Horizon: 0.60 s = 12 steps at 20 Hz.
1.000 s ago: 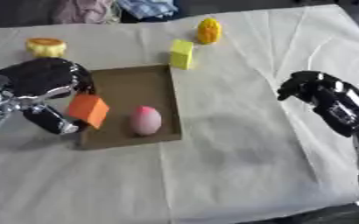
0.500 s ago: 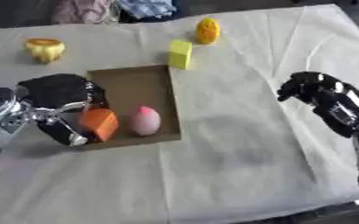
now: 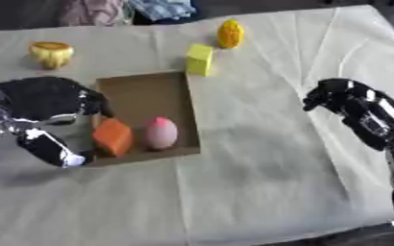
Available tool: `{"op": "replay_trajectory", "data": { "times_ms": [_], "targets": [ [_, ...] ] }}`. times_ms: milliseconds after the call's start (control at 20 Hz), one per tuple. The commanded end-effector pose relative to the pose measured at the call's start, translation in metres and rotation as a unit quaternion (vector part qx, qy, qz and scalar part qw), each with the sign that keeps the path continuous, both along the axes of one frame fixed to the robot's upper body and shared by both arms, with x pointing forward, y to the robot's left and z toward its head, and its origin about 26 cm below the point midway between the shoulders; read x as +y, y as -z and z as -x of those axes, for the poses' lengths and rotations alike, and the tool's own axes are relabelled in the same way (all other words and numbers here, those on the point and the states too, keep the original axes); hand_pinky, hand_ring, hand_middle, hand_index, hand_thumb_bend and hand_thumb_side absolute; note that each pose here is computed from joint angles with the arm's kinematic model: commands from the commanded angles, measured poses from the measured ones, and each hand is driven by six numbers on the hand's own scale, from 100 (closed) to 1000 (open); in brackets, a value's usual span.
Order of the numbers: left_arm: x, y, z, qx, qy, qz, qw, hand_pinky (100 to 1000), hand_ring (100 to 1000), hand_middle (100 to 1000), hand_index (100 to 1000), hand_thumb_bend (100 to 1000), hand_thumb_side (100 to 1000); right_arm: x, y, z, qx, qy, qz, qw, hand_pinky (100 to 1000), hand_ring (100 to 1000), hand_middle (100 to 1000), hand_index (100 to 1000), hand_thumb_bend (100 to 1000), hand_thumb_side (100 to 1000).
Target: Pick up objects on the table and place them in the box.
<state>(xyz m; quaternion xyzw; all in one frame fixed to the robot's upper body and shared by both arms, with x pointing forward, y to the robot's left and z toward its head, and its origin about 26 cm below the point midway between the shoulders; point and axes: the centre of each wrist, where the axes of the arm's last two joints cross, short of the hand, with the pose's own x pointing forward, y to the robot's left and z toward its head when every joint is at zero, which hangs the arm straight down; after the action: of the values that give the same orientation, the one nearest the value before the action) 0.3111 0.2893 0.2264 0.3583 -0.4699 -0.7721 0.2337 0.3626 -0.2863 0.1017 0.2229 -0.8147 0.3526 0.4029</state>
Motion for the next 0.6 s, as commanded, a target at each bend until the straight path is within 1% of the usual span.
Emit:
{"op": "replay_trajectory", "data": {
  "times_ms": [50,150,250,300,400,450,500,550,600],
  "targets": [
    [0.016,-0.029,0.007,-0.05,-0.037,0.019,0.998,793,756,774,870,390,323,-0.005,-0.009,-0.001,-0.016,0.0,0.009,1.0,886,714,741,868,100,596],
    [0.03,-0.031,0.003,-0.069,-0.076,0.036,0.994,789,754,771,868,407,261,-0.005,-0.009,-0.002,-0.016,-0.001,0.009,1.0,886,714,741,868,100,597],
    [0.045,-0.031,-0.004,-0.089,-0.118,0.052,0.988,787,751,769,867,404,253,-0.004,-0.009,-0.002,-0.016,-0.002,0.01,1.0,886,714,741,868,100,598],
    [0.051,-0.029,-0.007,-0.096,-0.131,0.057,0.985,787,752,769,867,403,245,-0.004,-0.009,-0.002,-0.016,-0.002,0.01,1.0,887,714,741,868,100,600],
    [0.069,-0.028,-0.013,-0.122,-0.171,0.072,0.975,787,752,769,867,397,238,-0.004,-0.01,-0.002,-0.017,-0.003,0.011,1.0,887,714,741,868,100,602],
    [0.075,-0.026,-0.016,-0.131,-0.183,0.078,0.971,787,752,769,867,397,238,-0.004,-0.01,-0.003,-0.018,-0.004,0.011,1.0,887,714,741,868,100,602],
    [0.083,-0.025,-0.018,-0.144,-0.201,0.085,0.965,787,750,767,867,378,226,-0.003,-0.01,-0.003,-0.018,-0.006,0.011,1.0,887,714,741,869,100,605],
    [0.09,-0.024,-0.02,-0.154,-0.214,0.092,0.96,787,750,767,867,378,226,-0.002,-0.011,-0.003,-0.019,-0.008,0.011,1.0,887,714,741,869,100,605],
    [0.098,-0.023,-0.022,-0.167,-0.232,0.1,0.953,787,749,766,867,354,216,0.0,-0.011,-0.003,-0.019,-0.01,0.011,1.0,887,714,741,869,100,610]
  ]
}}
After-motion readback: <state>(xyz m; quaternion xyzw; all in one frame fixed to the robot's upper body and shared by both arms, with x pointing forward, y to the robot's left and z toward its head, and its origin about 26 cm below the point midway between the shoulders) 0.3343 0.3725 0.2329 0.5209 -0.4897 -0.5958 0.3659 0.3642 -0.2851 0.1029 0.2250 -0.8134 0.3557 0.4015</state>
